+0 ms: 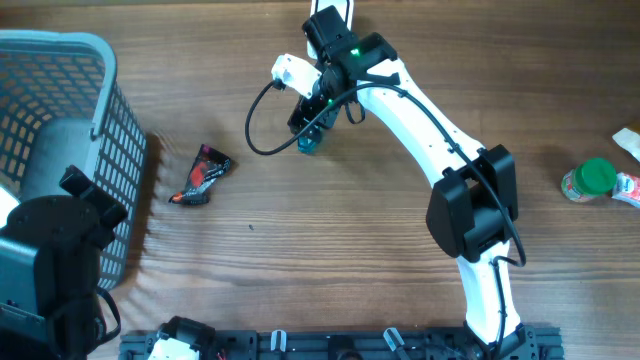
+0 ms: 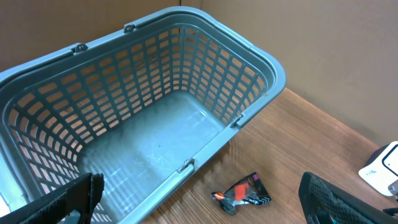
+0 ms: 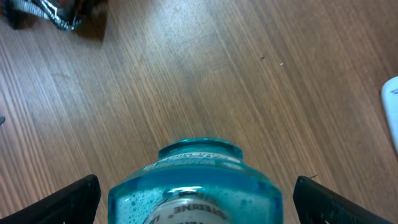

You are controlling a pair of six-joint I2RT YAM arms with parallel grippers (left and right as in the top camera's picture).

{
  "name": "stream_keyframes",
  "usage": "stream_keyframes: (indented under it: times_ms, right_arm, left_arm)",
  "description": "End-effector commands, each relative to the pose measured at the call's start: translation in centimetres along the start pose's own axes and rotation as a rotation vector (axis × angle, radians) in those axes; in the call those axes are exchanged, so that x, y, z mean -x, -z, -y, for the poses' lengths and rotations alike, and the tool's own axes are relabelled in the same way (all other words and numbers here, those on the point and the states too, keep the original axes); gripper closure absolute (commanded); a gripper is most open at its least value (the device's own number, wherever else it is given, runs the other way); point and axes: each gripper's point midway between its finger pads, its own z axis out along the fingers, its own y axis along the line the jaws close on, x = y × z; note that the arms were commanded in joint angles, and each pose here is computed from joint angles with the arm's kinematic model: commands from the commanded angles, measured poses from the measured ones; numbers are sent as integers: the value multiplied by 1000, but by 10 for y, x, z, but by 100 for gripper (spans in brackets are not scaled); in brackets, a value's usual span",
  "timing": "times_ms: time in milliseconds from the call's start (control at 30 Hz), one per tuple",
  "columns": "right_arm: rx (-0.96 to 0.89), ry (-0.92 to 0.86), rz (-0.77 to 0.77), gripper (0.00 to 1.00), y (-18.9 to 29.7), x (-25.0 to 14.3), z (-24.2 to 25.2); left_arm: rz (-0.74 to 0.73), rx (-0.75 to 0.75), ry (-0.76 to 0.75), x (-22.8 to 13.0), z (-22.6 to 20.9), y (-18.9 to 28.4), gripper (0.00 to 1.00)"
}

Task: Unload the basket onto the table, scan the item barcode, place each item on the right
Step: 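Rotate the blue mouthwash bottle's label toward the scanner with the right gripper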

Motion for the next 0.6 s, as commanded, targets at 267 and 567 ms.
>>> stream_keyframes:
  times_ms: [267, 567]
  right_arm:
    - [-19, -32, -75, 0, -27, -18, 6]
    - [-24, -29, -67, 9, -29, -16, 8]
  left_arm:
    - [-2, -5, 28, 1, 0, 1, 0]
    - [-2, -5, 27, 1, 0, 1, 0]
